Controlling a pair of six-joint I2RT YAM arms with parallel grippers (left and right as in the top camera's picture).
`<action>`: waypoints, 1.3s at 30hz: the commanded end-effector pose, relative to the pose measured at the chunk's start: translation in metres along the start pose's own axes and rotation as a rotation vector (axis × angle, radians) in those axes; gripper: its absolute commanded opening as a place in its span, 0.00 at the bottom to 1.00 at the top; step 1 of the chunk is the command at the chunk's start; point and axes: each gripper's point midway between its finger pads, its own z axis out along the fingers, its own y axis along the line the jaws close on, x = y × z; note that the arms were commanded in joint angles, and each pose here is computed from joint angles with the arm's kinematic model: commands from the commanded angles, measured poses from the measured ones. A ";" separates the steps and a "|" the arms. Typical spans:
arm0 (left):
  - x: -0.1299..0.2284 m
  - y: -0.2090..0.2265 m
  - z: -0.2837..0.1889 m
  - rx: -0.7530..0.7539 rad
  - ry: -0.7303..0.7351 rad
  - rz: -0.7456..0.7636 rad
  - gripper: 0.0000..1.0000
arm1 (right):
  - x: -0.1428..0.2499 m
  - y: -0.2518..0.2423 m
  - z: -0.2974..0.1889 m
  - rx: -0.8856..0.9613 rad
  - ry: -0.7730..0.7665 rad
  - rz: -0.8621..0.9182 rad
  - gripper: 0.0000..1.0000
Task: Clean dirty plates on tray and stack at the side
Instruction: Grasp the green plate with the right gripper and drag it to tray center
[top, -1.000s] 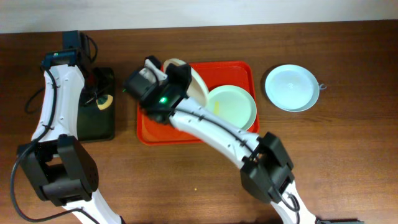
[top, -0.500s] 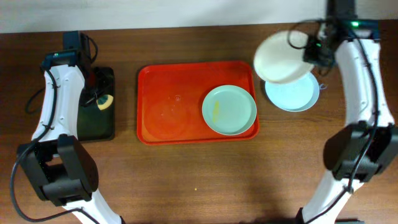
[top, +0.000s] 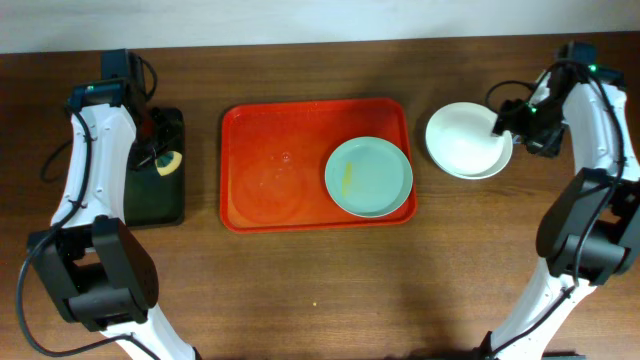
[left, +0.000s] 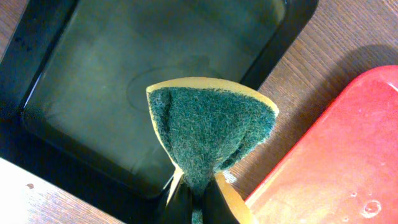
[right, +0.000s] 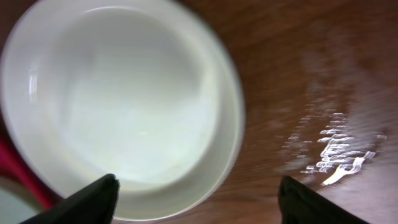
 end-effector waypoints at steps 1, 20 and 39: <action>0.001 0.002 0.003 -0.003 0.010 -0.009 0.00 | 0.020 0.064 0.003 -0.192 0.069 -0.070 0.82; 0.002 0.001 0.003 0.003 0.015 -0.009 0.00 | 0.123 0.170 0.059 0.017 0.276 -0.550 0.49; 0.001 0.000 0.003 0.005 0.012 -0.009 0.00 | 0.146 0.188 0.059 -0.113 0.355 -0.517 0.40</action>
